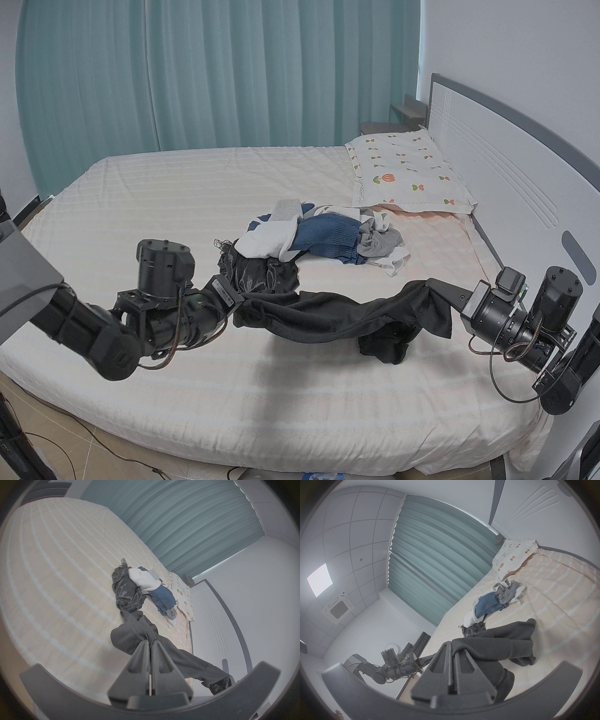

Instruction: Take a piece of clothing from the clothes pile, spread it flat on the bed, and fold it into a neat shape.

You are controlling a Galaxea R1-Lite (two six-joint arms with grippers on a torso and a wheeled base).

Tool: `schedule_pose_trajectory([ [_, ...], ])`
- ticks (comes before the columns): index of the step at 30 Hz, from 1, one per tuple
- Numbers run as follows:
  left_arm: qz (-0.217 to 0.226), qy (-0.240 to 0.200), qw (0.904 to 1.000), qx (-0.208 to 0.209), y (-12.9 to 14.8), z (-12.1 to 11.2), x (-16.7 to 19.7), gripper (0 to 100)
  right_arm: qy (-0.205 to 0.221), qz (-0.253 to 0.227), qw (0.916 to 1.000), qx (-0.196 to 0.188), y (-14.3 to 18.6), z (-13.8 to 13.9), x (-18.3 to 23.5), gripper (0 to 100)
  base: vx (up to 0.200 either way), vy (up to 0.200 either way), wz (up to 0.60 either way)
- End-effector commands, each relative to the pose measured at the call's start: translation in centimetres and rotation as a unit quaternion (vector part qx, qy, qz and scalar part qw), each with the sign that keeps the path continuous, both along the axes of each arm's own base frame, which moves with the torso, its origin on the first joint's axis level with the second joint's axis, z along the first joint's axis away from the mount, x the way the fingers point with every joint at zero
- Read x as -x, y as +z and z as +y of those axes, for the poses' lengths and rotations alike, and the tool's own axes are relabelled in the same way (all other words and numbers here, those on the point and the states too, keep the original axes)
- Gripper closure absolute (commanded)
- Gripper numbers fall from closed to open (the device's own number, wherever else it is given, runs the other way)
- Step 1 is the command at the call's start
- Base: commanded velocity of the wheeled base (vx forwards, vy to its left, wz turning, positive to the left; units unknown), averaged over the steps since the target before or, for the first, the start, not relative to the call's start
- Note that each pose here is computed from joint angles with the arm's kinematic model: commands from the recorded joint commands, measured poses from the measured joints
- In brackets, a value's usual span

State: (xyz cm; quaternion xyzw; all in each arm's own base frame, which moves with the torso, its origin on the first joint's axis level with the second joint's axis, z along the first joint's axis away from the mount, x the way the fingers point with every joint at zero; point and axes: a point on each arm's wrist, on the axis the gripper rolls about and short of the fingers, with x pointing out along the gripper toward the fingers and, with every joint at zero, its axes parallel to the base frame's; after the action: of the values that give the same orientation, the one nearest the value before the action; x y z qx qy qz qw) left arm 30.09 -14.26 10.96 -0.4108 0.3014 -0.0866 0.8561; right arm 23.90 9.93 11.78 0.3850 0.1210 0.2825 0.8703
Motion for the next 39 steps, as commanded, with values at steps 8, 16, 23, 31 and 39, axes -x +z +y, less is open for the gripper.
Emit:
schedule_pose_trajectory([
  [8, -0.018, 0.005, 0.9966, 0.080, 3.3, 2.5, 7.2, 100, 0.026, 0.017, 0.9995, 0.008, -0.6, 0.8, 2.0, 100, 0.000, 0.000, 0.00],
  [16, -0.006, 0.007, 0.9942, 0.107, 3.5, 2.3, 7.6, 100, 0.035, 0.022, 0.9991, 0.009, -0.8, 1.2, 2.3, 100, -0.075, 0.000, 0.00],
  [23, -0.001, 0.010, 0.9943, 0.106, 3.3, 2.5, 7.9, 100, 0.014, 0.018, 0.9997, 0.012, -0.7, 1.4, 2.3, 100, 0.000, 0.000, 0.00],
  [31, 0.000, 0.014, 0.9941, 0.107, 3.3, 2.6, 7.7, 100, 0.010, 0.014, 0.9998, 0.010, -0.5, 1.5, 2.4, 100, 0.000, 0.000, 0.00],
  [39, 0.001, 0.012, 0.9939, 0.110, 3.3, 2.7, 7.9, 100, -0.002, 0.012, 0.9999, 0.010, -0.4, 1.5, 2.3, 100, 0.000, 0.150, 0.00],
])
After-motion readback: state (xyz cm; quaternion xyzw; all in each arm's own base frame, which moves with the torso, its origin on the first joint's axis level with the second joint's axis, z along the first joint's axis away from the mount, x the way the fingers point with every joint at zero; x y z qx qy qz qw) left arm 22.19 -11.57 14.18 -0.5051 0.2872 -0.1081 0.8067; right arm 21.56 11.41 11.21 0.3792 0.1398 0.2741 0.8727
